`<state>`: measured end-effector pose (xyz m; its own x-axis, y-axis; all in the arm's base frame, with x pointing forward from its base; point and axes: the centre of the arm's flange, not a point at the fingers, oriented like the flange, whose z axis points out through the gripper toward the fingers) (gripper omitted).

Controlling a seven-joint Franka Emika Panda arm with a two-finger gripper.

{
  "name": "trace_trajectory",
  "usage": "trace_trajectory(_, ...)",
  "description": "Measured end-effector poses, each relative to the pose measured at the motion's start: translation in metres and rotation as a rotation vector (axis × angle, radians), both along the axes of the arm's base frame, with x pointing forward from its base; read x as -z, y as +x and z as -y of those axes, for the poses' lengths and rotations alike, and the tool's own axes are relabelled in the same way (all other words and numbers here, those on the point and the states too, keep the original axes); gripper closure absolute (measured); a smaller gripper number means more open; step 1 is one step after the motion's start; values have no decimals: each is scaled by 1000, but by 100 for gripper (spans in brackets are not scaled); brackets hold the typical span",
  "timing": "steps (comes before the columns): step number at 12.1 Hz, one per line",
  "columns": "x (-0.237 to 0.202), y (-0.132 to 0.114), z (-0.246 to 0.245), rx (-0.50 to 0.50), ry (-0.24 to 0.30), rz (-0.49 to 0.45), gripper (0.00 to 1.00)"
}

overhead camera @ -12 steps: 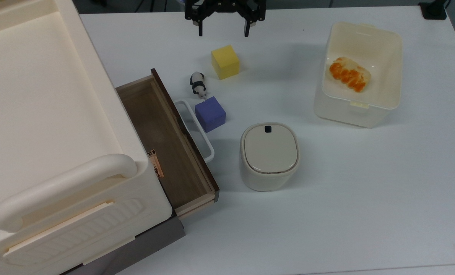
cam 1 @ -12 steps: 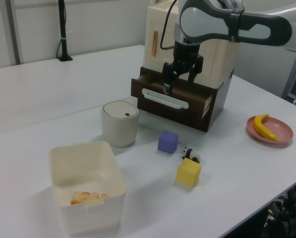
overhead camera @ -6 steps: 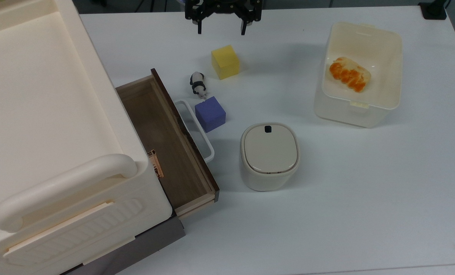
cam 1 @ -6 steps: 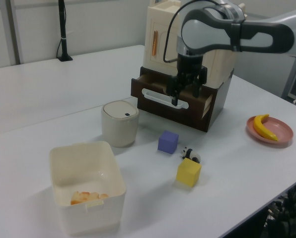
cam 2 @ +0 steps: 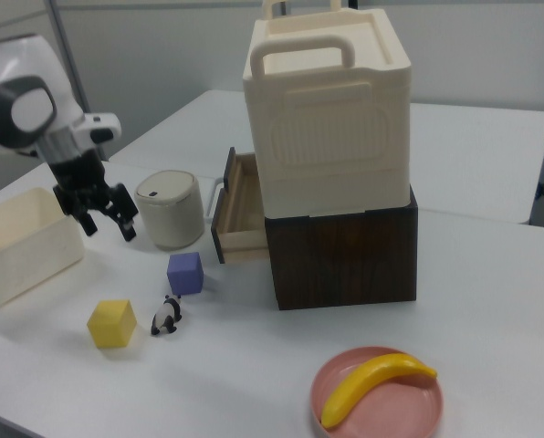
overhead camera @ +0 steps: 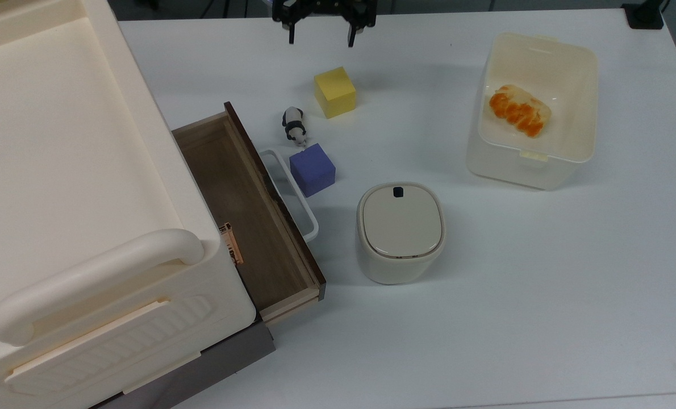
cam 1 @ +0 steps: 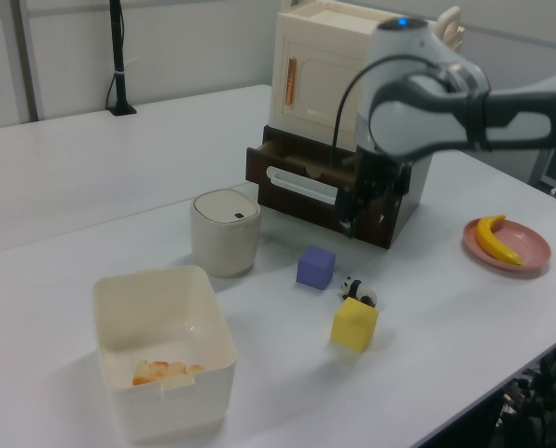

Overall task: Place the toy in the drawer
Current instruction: 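Move the gripper over the panda toy and lower it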

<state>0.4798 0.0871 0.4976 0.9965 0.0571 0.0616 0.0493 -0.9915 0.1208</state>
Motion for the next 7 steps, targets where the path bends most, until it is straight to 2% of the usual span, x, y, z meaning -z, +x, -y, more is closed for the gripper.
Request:
trace_trajectory(3,36,0,24,11,-13,57,0)
trace_trajectory(7,67,7,55,-9,-25,57,0)
